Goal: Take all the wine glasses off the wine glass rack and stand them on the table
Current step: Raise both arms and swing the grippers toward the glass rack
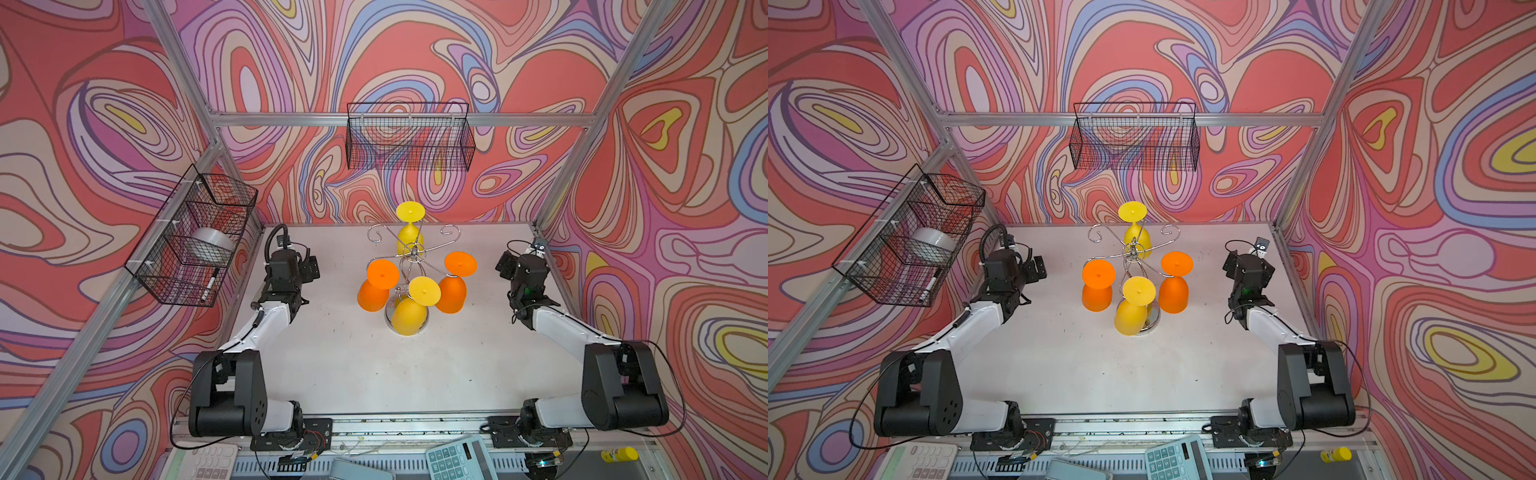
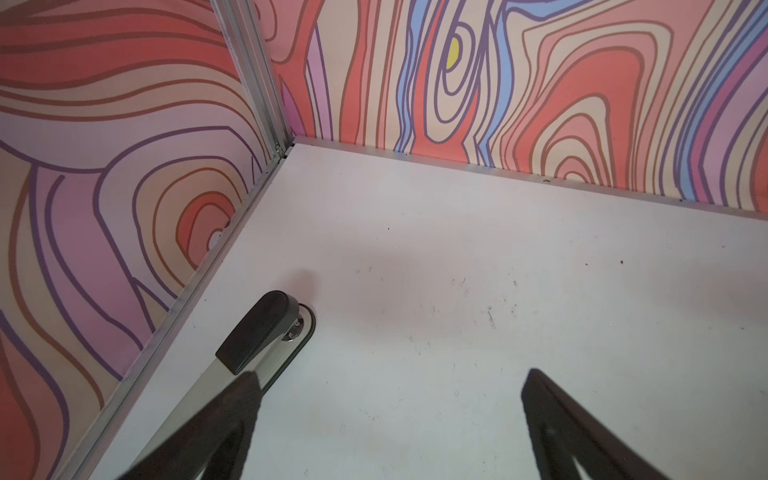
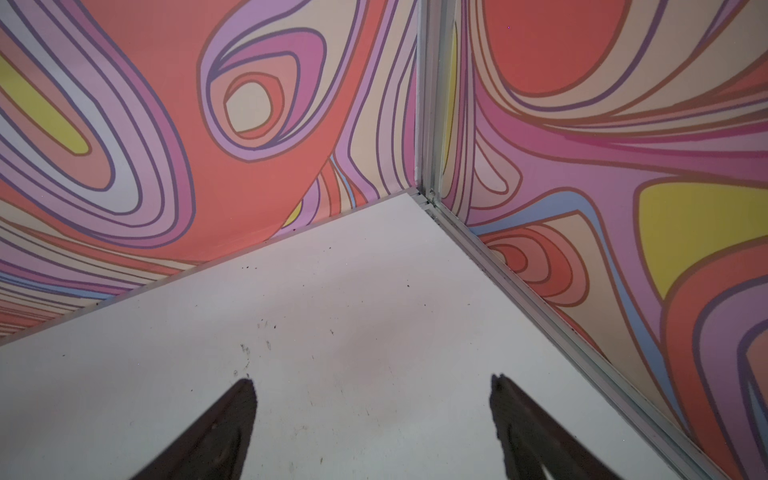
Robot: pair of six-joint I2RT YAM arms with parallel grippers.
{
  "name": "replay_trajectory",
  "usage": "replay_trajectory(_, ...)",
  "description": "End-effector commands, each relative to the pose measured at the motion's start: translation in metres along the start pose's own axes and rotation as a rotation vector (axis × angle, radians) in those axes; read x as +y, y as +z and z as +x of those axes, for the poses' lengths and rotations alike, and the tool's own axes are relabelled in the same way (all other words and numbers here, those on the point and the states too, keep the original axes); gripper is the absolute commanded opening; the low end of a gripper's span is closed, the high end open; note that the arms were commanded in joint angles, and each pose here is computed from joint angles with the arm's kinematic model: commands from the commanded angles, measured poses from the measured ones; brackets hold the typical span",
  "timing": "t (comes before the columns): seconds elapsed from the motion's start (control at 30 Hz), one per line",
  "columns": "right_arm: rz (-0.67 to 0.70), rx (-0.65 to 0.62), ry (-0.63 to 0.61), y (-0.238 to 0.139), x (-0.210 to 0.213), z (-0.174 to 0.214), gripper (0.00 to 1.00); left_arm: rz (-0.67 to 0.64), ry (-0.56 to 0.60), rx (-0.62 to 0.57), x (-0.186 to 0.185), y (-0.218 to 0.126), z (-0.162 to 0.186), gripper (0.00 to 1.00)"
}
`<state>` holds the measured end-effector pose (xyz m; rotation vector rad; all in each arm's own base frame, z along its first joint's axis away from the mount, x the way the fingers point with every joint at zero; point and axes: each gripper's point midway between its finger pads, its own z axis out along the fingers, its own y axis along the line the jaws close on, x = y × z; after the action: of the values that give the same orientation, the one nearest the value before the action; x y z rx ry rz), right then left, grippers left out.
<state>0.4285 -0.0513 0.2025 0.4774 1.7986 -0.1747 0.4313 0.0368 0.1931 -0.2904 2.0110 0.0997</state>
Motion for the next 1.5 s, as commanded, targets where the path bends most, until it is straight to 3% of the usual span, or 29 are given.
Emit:
replay_trajectory(0.0, 0.039, 0.062, 0.028, -0.010, -0.006, -0.009, 0.93, -0.030, -0.072, 0.095, 0.006, -0.021, 0.003, 0.99)
replay_trajectory(0.2, 0.023, 0.071, 0.061, -0.027, 0.001, -0.054, 0.92, 0.012, -0.116, 0.055, -0.002, -0.060, -0.042, 0.98)
replay_trajectory(0.33, -0.054, 0.064, 0.097, -0.049, 0.012, -0.081, 0.92, 0.088, -0.144, 0.066, -0.012, -0.089, -0.053, 0.97)
replay_trajectory(0.4, -0.097, 0.020, 0.122, -0.063, 0.018, -0.106, 0.91, 0.164, -0.173, 0.073, -0.023, -0.106, -0.058, 0.96)
replay_trajectory(0.6, -0.347, 0.162, 0.155, -0.107, 0.056, -0.124, 0.85, 0.398, -0.225, 0.121, -0.059, -0.150, -0.076, 0.93)
replay_trajectory(0.83, -0.606, 0.241, 0.197, -0.146, 0.098, -0.150, 0.83, 0.774, -0.333, 0.194, -0.114, -0.210, -0.109, 0.90)
replay_trajectory(0.97, -0.733, 0.269, 0.234, -0.165, 0.115, -0.159, 0.83, 0.979, -0.404, 0.293, -0.139, -0.236, -0.113, 0.89)
replay_trajectory(1.17, -0.888, 0.317, 0.282, -0.187, 0.134, -0.163, 0.81, 1.125, -0.499, 0.395, -0.154, -0.243, -0.108, 0.88)
replay_trajectory(1.3, -0.979, 0.368, 0.317, -0.196, 0.146, -0.158, 0.74, 1.186, -0.555, 0.421, -0.163, -0.228, -0.110, 0.84)
replay_trajectory(1.47, -1.005, 0.386, 0.329, -0.200, 0.148, -0.155, 0.74, 1.198, -0.578, 0.412, -0.169, -0.204, -0.113, 0.78)
